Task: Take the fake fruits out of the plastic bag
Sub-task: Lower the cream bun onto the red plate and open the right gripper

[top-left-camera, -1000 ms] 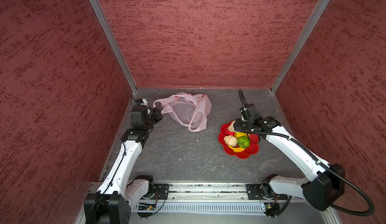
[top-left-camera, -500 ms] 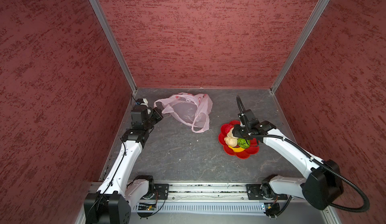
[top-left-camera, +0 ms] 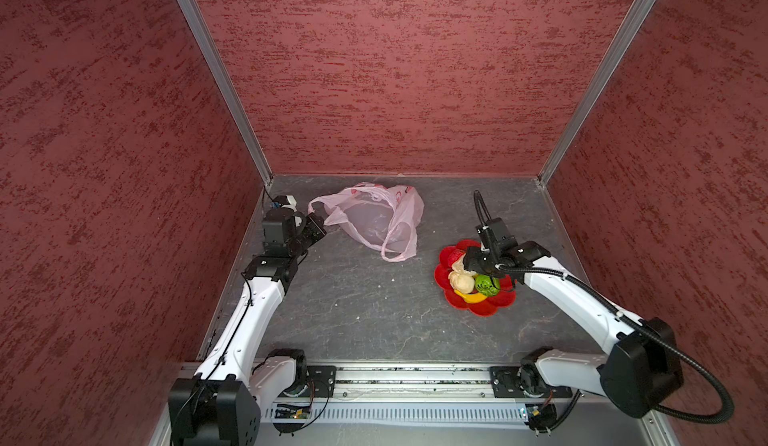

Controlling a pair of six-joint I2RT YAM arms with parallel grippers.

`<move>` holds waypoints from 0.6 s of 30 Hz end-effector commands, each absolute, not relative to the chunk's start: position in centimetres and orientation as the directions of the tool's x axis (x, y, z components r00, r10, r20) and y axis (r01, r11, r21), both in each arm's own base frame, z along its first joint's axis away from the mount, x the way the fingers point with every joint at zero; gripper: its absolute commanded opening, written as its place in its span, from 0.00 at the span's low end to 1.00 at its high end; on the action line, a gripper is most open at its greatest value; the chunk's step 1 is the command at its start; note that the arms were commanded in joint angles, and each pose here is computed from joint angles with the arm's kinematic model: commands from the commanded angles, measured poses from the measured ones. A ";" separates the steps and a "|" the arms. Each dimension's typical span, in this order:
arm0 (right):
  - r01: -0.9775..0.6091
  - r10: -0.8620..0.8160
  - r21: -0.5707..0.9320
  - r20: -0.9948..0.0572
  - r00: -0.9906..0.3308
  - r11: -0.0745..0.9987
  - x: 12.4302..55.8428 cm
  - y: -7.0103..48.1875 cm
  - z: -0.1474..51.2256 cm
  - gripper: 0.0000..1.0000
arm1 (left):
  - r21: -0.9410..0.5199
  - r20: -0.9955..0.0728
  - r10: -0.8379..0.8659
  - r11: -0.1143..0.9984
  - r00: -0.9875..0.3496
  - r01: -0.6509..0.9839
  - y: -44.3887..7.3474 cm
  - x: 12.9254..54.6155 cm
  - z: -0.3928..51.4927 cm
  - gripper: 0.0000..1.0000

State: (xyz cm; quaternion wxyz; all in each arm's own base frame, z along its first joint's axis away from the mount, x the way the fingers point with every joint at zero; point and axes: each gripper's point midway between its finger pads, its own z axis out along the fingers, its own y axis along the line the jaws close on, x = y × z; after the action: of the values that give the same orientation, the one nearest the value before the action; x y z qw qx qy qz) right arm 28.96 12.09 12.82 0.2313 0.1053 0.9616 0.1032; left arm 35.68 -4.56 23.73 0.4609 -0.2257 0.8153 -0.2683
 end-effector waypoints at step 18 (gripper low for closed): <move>0.261 0.352 0.238 -0.568 -0.744 0.936 30.9 7.4 18.8 0.80 | -0.638 -0.662 -0.596 0.766 -0.455 -0.075 -4.9 40.8 22.7 0.12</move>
State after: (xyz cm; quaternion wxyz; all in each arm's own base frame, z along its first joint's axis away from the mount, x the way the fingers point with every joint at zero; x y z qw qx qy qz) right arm 30.57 9.67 17.87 0.2981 0.1376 0.9400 0.0924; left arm 39.12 -4.82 20.17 0.4415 -0.2289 0.8268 -0.2628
